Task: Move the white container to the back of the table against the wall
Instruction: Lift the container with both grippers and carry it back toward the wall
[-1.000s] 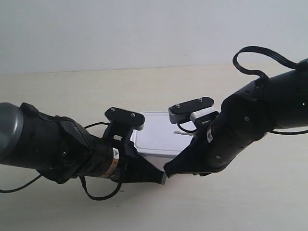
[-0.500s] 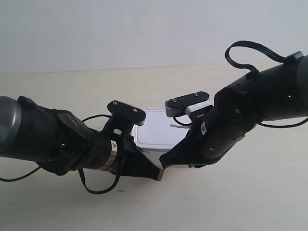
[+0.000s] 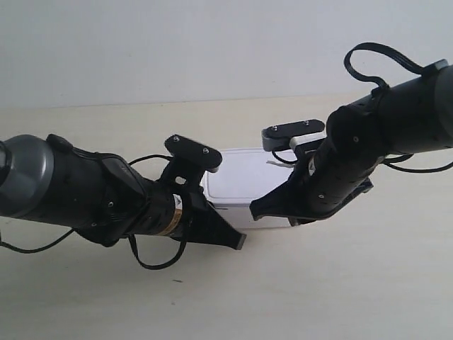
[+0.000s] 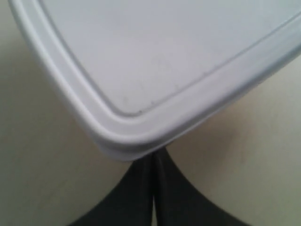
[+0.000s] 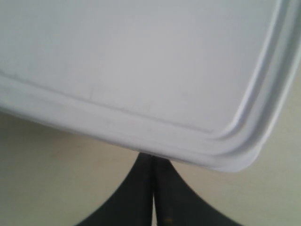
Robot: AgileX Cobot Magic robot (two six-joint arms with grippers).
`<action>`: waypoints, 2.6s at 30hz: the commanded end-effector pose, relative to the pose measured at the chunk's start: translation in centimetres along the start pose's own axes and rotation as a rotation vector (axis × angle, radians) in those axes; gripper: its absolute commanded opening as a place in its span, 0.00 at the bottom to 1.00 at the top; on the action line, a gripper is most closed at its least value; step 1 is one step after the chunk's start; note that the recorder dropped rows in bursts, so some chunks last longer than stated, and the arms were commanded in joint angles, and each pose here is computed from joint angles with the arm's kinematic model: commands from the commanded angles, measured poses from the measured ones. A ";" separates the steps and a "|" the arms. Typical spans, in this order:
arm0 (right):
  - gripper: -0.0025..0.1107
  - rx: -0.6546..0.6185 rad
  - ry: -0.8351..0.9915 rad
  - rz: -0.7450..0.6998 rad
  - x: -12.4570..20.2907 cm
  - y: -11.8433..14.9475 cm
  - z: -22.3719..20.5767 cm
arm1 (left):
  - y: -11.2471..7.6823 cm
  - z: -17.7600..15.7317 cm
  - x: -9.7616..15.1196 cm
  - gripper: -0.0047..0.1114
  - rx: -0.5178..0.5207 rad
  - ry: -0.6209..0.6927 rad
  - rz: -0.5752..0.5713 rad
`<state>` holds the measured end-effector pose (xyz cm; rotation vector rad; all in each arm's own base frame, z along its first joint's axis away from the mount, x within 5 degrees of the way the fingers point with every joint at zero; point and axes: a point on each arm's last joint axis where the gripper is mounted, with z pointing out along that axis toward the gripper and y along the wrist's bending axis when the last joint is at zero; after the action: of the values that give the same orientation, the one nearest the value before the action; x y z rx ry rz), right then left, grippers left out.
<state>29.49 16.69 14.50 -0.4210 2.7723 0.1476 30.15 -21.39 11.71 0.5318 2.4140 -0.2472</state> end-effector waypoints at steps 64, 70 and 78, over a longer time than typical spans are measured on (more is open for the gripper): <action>0.02 0.034 -0.165 0.045 -11.0 -3.3 6.9 | 5.7 7.9 -8.2 0.04 -0.136 -0.176 0.027; 0.02 0.032 -0.184 0.034 -12.1 -3.2 7.7 | 6.2 7.7 -7.8 0.04 -0.144 -0.164 0.036; 0.02 0.030 -0.215 0.031 -13.6 -3.1 8.1 | 5.7 4.0 -7.1 0.04 -0.139 -0.158 0.047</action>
<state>44.51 18.61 10.89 -0.3197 2.5935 0.1540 40.87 -20.06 11.22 0.4833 2.2615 -0.1000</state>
